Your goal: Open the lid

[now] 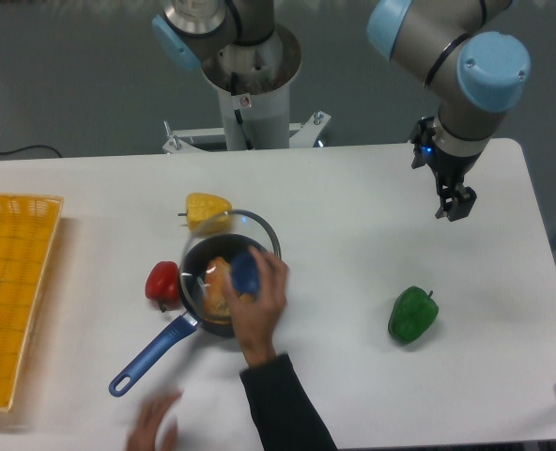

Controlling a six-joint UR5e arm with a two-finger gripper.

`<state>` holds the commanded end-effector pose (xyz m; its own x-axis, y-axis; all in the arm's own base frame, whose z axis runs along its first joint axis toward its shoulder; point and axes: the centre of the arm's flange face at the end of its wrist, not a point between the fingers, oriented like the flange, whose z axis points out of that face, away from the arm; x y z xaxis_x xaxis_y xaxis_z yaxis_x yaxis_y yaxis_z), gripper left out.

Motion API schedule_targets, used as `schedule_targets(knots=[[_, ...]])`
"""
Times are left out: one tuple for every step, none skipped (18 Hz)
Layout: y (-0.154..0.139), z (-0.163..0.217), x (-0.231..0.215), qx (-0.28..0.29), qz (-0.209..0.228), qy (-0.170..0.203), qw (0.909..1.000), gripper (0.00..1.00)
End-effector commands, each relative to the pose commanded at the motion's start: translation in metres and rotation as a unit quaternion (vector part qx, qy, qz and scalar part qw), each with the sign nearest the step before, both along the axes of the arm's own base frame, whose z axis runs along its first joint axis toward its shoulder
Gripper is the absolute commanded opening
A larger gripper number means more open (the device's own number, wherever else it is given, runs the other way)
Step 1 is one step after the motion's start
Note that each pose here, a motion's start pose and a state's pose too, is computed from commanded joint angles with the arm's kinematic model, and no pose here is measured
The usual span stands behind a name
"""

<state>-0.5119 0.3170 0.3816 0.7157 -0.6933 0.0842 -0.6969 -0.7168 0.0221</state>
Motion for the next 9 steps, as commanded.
schedule_targets(knots=[[-0.001, -0.004, 0.002, -0.001, -0.002, -0.002, 1.0000, 1.00], [0.000, -0.005, 0.002, 0.001, -0.004, -0.004, 1.0000, 1.00], [-0.001, -0.005, 0.002, 0.000, -0.004, -0.005, 1.0000, 1.00], [-0.001, -0.004, 0.003, 0.001, -0.004, -0.005, 1.0000, 1.00], [-0.001, -0.002, 0.004, 0.002, -0.004, -0.005, 1.0000, 1.00], [0.000, -0.003, 0.005, 0.000, -0.005, -0.007, 1.0000, 1.00], [-0.001, -0.001, 0.008, -0.001, -0.006, -0.005, 1.0000, 1.00], [-0.003, -0.001, 0.011, -0.001, -0.005, -0.004, 1.0000, 1.00], [-0.003, -0.002, 0.014, 0.001, -0.004, -0.005, 1.0000, 1.00]])
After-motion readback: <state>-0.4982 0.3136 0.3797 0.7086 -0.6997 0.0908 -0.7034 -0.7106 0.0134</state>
